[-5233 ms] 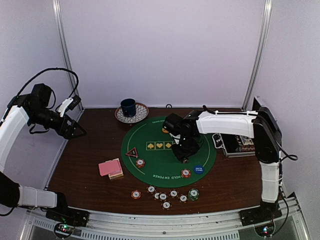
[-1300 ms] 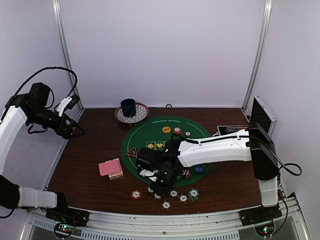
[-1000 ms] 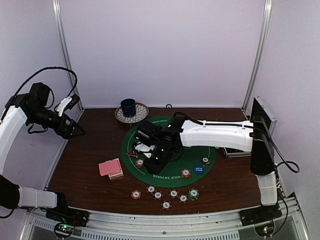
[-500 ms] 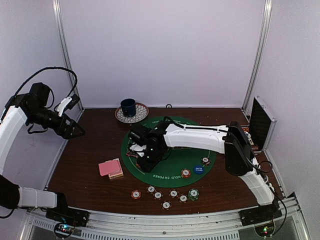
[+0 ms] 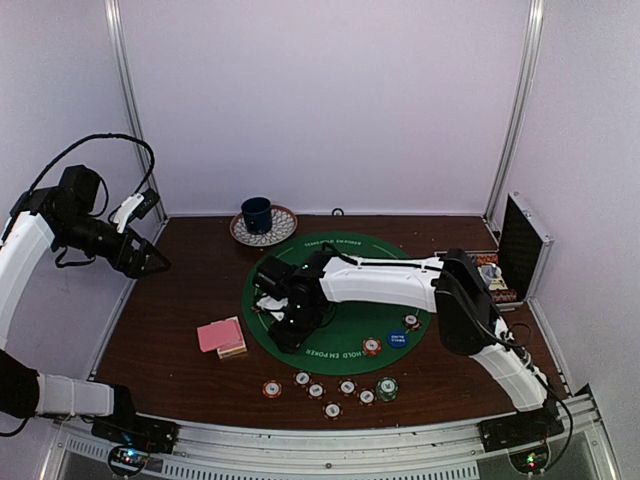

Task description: Distribute texas hold em gaming equipment

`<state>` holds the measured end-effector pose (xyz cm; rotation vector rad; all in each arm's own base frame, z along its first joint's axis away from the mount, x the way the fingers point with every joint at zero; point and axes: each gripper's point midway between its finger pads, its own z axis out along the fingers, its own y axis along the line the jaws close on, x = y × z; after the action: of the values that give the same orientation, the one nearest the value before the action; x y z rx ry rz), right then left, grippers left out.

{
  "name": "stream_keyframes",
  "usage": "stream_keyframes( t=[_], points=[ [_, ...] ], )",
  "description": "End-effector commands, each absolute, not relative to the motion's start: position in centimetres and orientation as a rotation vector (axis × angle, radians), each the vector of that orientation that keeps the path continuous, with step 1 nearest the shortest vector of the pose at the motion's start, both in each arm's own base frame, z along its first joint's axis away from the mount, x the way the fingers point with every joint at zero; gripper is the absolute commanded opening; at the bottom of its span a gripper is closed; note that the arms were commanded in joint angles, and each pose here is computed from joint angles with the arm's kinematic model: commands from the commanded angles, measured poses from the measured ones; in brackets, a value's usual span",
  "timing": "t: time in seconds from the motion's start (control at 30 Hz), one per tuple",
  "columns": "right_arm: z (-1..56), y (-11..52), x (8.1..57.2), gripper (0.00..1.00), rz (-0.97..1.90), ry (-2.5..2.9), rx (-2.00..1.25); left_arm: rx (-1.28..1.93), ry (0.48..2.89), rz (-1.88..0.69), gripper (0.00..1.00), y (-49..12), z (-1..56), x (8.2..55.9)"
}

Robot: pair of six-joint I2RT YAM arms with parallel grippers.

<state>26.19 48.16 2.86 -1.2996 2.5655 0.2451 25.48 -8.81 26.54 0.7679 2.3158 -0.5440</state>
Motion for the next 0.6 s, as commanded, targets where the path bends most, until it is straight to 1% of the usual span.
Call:
stream_keyframes(
  t=[0.0, 0.1, 0.17, 0.3, 0.4, 0.53, 0.57],
  points=[
    [3.5, 48.9, 27.3, 0.73, 0.232, 2.533, -1.264, 0.773, 2.285, -0.541, 0.98, -8.9, 27.4, 25.6],
    [4.9, 48.9, 27.8, 0.80, 0.221, 2.496, -1.250, 0.775, 2.286, -0.542, 0.98, -8.9, 27.3, 25.6],
    [6.9, 48.8, 28.2, 0.82, 0.226, 2.462, -1.228, 0.775, 2.287, -0.541, 0.97, -8.9, 27.3, 25.6],
    [10.8, 47.9, 28.2, 0.82, 0.230, 2.423, -1.191, 0.776, 2.285, -0.539, 0.98, -8.8, 27.3, 25.6],
    [13.3, 45.9, 27.9, 0.82, 0.201, 2.418, -1.130, 0.776, 2.288, -0.538, 0.98, -8.8, 27.2, 25.7],
    [14.8, 41.7, 26.2, 0.83, 0.164, 2.464, -1.056, 0.775, 2.287, -0.542, 0.98, -8.9, 27.3, 25.7],
    [14.1, 40.2, 25.4, 0.83, 0.134, 2.497, -1.051, 0.775, 2.286, -0.540, 0.98, -8.8, 27.4, 25.7]
  ],
)
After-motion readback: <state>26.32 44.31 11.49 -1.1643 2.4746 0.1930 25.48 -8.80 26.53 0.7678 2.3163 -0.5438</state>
